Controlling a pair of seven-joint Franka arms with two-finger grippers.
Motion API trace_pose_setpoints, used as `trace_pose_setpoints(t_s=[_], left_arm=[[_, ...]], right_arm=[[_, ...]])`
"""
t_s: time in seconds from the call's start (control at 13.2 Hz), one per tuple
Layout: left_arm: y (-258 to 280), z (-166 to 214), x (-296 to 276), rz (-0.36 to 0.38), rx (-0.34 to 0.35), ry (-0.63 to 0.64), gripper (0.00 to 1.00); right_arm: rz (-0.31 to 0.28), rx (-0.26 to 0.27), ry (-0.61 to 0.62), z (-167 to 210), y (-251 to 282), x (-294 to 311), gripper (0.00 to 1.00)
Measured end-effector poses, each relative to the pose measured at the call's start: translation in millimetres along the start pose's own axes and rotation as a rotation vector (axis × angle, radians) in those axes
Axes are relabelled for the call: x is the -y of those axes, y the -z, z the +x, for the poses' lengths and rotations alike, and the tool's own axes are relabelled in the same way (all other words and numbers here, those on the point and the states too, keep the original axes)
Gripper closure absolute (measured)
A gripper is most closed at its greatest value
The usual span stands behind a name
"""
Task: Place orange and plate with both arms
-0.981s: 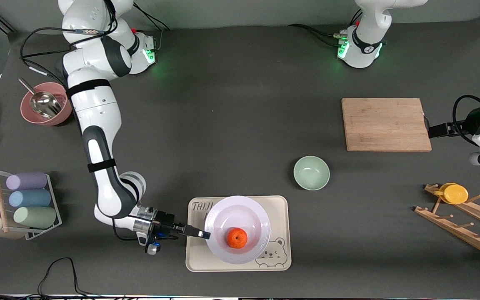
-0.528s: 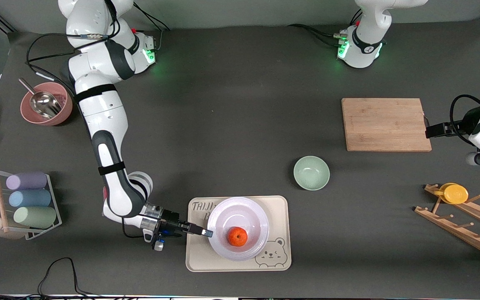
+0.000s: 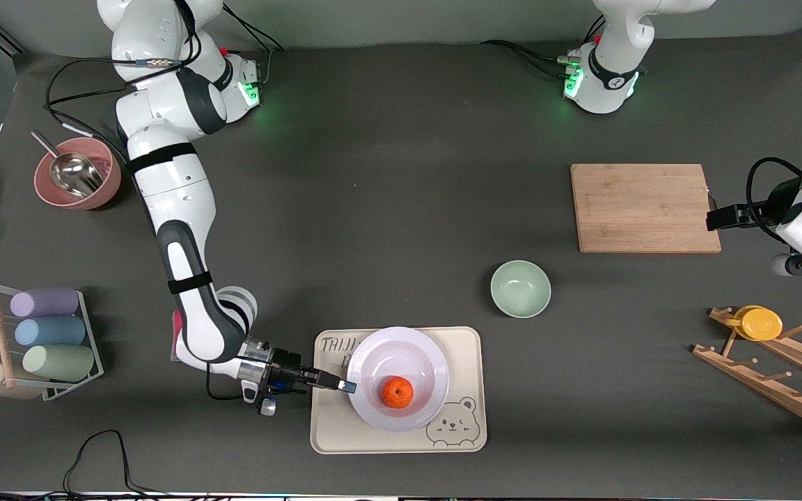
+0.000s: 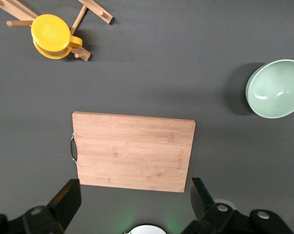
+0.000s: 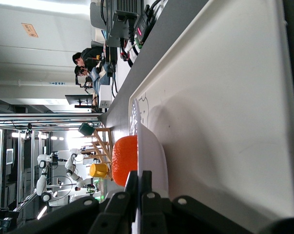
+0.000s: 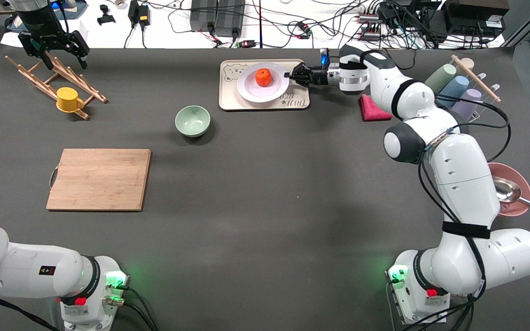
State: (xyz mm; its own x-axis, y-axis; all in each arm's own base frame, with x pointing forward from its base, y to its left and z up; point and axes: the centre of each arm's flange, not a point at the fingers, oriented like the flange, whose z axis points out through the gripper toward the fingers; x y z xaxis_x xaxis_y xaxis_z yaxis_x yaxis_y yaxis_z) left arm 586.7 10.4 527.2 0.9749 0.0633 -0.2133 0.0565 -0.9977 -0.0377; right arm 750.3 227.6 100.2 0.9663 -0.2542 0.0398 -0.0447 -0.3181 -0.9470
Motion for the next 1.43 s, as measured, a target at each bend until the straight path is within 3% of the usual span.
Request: trace_pose_setpoints(t_s=[0.3, 0.53, 0.98, 1.13, 1.21, 1.28, 1.43], left_arm=[[5, 0, 0, 0.0, -0.008, 0.001, 0.0], [8, -1, 1, 0.0, -0.012, 0.001, 0.0], [14, -1, 1, -0.001, -0.025, 0.001, 0.0], [15, -1, 1, -0.001, -0.027, 0.001, 0.0], [16, -1, 0, -0.001, -0.028, 0.001, 0.0], [17, -1, 0, -0.001, -0.028, 0.001, 0.0], [19, -1, 0, -0.001, -0.032, 0.001, 0.0]], right_arm=[[-0.041, 0.024, 0.037, 1, 3, -2, 0.62], [-0.05, 0.029, 0.047, 2, 4, 0, 0.59], [-0.137, 0.053, 0.096, 15, 27, 16, 0.47], [-0.172, 0.056, 0.107, 18, 43, 24, 0.33], [-0.191, 0.055, 0.112, 20, 55, 29, 0.33], [-0.215, 0.056, 0.117, 23, 70, 34, 0.26], [-0.259, 0.081, 0.132, 24, 104, 48, 0.07]])
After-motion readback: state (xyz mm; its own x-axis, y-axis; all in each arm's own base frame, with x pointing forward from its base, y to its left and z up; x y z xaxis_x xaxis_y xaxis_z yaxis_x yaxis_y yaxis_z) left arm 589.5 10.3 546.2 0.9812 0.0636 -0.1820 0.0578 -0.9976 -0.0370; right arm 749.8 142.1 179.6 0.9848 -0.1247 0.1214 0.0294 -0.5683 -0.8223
